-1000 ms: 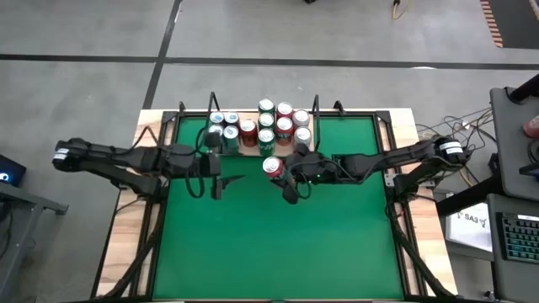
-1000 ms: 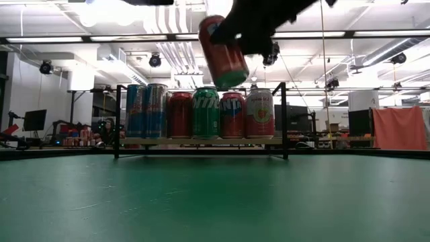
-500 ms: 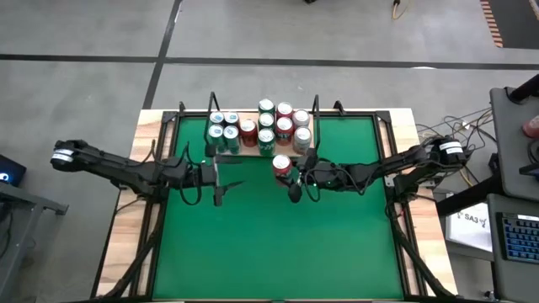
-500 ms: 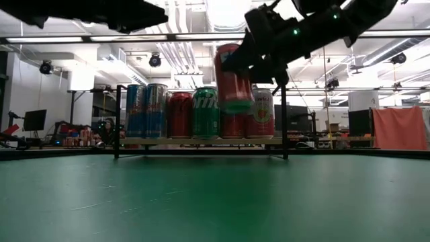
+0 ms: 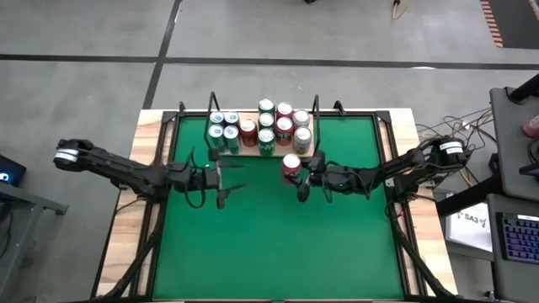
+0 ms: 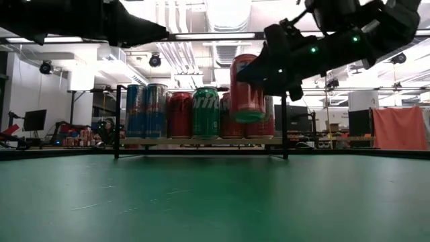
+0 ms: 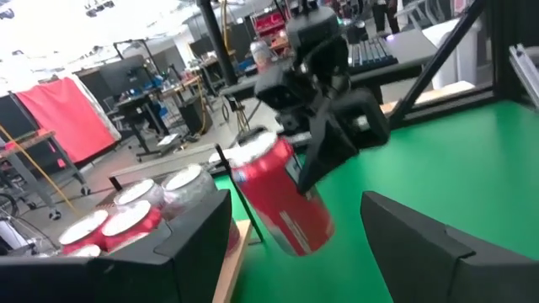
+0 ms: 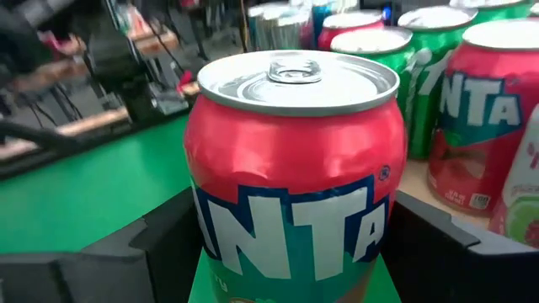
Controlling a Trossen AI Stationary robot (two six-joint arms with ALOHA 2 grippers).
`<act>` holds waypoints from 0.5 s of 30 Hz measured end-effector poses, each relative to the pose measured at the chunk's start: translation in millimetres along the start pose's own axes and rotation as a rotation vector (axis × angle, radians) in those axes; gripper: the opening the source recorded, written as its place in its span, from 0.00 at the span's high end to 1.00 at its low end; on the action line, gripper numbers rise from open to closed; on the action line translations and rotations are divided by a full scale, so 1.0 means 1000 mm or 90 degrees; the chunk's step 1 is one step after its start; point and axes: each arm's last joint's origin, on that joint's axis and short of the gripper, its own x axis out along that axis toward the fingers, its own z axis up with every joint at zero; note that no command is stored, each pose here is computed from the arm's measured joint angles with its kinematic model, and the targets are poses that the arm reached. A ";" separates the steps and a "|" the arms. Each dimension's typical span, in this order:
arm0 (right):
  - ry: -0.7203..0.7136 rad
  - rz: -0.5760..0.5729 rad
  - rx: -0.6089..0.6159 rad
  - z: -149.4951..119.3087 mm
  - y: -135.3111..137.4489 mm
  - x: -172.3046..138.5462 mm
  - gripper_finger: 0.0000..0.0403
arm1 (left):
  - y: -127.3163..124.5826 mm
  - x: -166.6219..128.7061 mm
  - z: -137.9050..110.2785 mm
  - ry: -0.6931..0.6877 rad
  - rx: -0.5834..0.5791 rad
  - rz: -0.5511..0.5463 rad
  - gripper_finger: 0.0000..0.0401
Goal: Pick and place cans onto a shelf
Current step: Put the orange soda can on the shelf aligned with the other orange soda can
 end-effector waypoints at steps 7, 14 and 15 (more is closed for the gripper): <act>-0.031 0.008 0.013 -0.001 -0.003 -0.004 0.30 | -0.005 0.008 -0.008 0.016 -0.004 -0.005 0.38; -0.037 -0.002 0.015 0.000 -0.001 -0.004 0.29 | -0.011 0.019 -0.015 0.009 -0.006 -0.003 0.38; -0.037 -0.002 0.015 0.000 0.000 -0.004 0.29 | -0.012 0.020 -0.016 0.010 -0.006 -0.003 0.38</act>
